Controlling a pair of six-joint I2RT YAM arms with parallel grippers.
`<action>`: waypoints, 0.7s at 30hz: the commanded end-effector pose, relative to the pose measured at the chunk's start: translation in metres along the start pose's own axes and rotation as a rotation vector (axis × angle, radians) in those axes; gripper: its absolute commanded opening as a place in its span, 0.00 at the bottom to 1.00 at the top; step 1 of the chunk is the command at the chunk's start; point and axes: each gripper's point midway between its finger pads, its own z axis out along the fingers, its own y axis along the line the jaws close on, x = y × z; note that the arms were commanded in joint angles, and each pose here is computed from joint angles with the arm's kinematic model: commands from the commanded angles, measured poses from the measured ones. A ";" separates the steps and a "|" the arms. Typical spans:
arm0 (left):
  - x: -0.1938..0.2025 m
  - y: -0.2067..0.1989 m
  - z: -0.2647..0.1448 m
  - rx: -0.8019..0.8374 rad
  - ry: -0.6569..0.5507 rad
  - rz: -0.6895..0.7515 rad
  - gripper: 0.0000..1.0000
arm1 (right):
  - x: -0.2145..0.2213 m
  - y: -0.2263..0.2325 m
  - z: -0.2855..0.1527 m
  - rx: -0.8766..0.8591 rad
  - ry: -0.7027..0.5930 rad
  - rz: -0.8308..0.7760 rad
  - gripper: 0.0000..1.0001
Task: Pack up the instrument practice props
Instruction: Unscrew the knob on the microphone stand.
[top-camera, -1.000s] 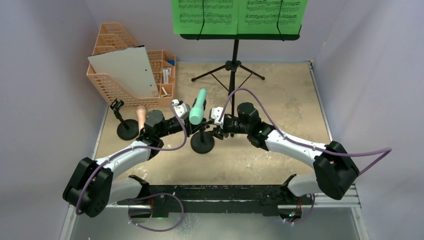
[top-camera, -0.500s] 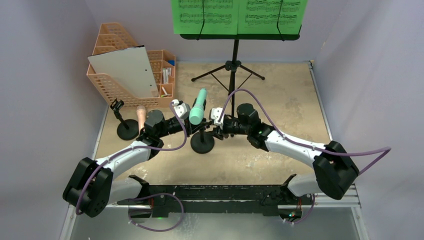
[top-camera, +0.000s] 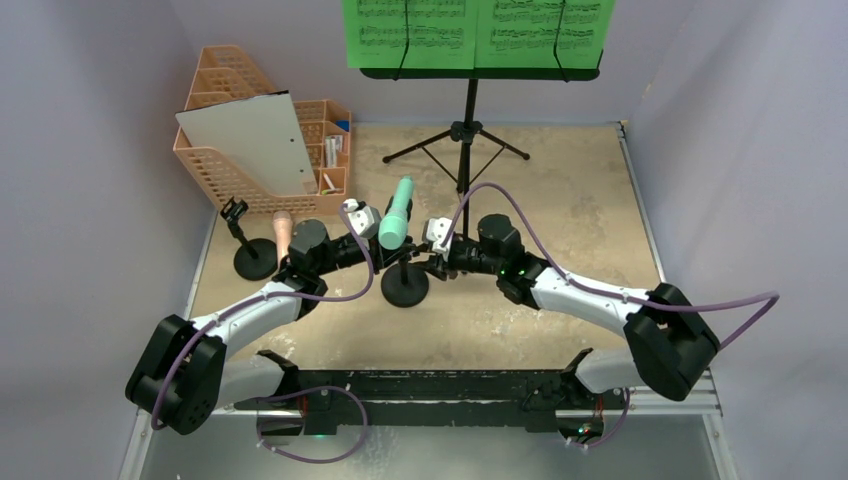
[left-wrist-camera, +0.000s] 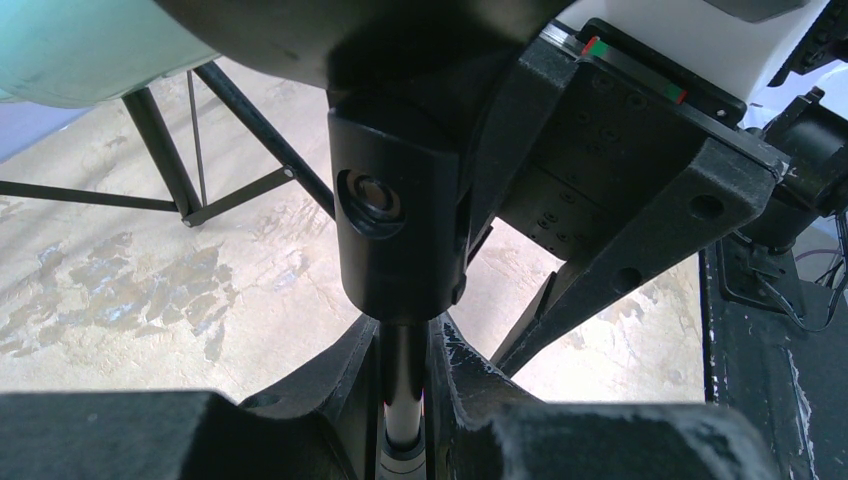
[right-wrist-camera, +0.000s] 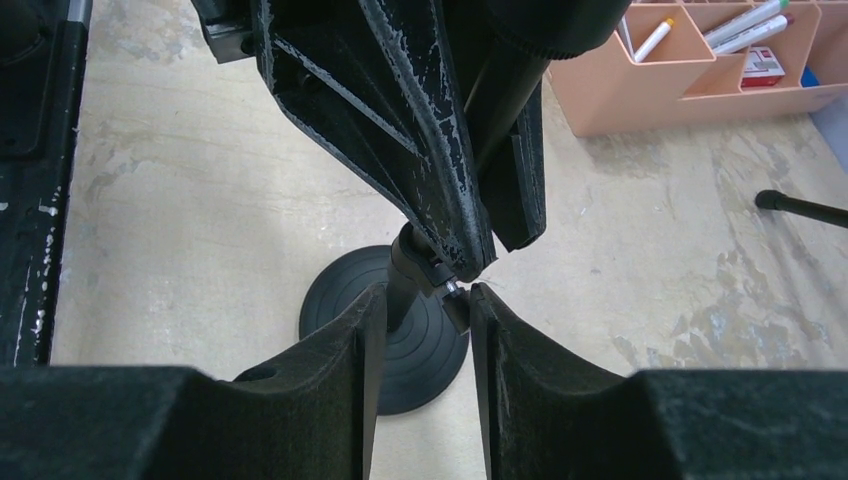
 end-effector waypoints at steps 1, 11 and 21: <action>-0.017 -0.003 0.004 0.027 -0.036 0.013 0.00 | 0.035 0.035 -0.003 -0.071 0.091 0.132 0.38; -0.017 -0.004 0.004 0.027 -0.036 0.013 0.00 | 0.054 0.046 -0.001 -0.065 0.104 0.188 0.35; -0.016 -0.003 0.003 0.020 -0.035 0.014 0.00 | 0.000 0.034 -0.017 0.016 -0.079 0.177 0.42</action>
